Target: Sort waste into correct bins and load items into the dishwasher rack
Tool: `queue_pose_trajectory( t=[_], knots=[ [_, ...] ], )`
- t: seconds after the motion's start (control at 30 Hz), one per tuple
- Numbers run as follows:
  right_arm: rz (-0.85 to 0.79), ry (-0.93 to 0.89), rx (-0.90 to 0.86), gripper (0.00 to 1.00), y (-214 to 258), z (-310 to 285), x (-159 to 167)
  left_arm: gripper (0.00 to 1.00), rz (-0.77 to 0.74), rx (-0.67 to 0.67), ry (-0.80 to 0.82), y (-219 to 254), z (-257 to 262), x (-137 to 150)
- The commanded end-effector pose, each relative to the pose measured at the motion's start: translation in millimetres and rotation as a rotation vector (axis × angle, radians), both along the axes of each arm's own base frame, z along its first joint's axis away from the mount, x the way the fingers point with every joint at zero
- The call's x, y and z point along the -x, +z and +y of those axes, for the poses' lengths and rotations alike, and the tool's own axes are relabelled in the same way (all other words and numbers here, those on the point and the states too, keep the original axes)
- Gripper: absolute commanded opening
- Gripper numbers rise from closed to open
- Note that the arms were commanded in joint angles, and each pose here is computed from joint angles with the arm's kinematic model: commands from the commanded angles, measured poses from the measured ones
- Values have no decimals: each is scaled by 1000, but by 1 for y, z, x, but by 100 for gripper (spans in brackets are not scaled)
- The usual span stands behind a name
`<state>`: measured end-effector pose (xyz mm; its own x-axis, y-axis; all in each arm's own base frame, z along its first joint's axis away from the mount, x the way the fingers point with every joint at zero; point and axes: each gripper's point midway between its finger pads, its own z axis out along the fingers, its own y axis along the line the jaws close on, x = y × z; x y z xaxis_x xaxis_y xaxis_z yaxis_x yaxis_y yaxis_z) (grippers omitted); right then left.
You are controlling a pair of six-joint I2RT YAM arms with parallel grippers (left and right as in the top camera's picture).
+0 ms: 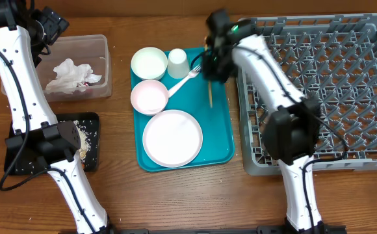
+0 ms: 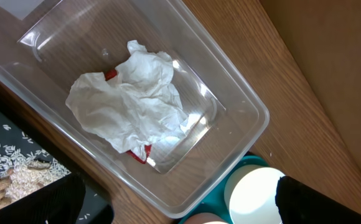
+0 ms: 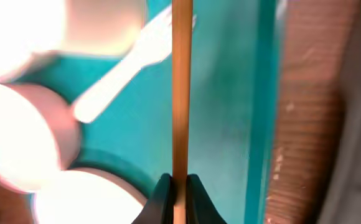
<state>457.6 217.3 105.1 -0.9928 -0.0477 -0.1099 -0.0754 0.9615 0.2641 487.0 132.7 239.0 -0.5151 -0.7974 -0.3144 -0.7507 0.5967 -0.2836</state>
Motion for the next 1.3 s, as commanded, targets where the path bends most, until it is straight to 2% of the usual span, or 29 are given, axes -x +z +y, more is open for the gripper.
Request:
queue_pose_trajectory(
  t=[0.0, 0.1, 0.2, 0.3, 0.4, 0.47, 0.5, 0.57, 0.63, 0.83, 0.93, 1.0, 1.03, 1.1, 1.13, 1.27],
  knots=[
    [-99, -3, -62, 4, 58, -25, -18, 100, 3, -3, 1, 0, -3, 0],
    [-177, -22, -19, 4, 95, -75, -28, 100, 3, -3, 1, 0, -3, 0],
    [-195, -39, 11, 4, 102, -117, -32, 100, 3, -3, 1, 0, -3, 0],
    [-151, -16, 38, 4, 88, -146, -28, 100, 3, -3, 1, 0, -3, 0],
    [-111, 18, 50, 4, 70, -149, -25, 100, 3, -3, 1, 0, -3, 0],
    [-85, 22, 50, 8, 55, -147, -25, 100, 3, -3, 1, 0, -3, 0],
    [-77, 25, 49, 13, 51, -145, -25, 100, 3, -3, 1, 0, -3, 0],
    [-56, 12, 47, 35, 41, -142, -24, 99, 3, -3, 1, 0, -3, 0],
    [-45, -16, 43, 49, 39, -139, -23, 100, 3, -3, 1, 0, -3, 0],
    [-57, -95, 18, 51, 56, -137, -25, 100, 3, -3, 1, 0, -3, 0],
    [-83, -120, -32, 51, 75, -126, -27, 100, 4, -4, 1, 0, -3, 0],
    [-110, -73, -131, 54, 93, -97, -25, 100, 3, -3, 1, 0, -3, 0],
    [-117, -56, -157, 58, 97, -88, -25, 100, 3, -3, 1, 0, -3, 0],
    [-133, -45, -194, 76, 102, -59, -26, 100, 3, -3, 1, 0, -3, 0],
    [-145, -48, -198, 98, 102, -48, -28, 100, 3, -3, 1, 0, -3, 0],
    [-245, -17, -222, 100, 105, 19, -38, 100, 3, -3, 1, 0, -3, 0]
  ],
)
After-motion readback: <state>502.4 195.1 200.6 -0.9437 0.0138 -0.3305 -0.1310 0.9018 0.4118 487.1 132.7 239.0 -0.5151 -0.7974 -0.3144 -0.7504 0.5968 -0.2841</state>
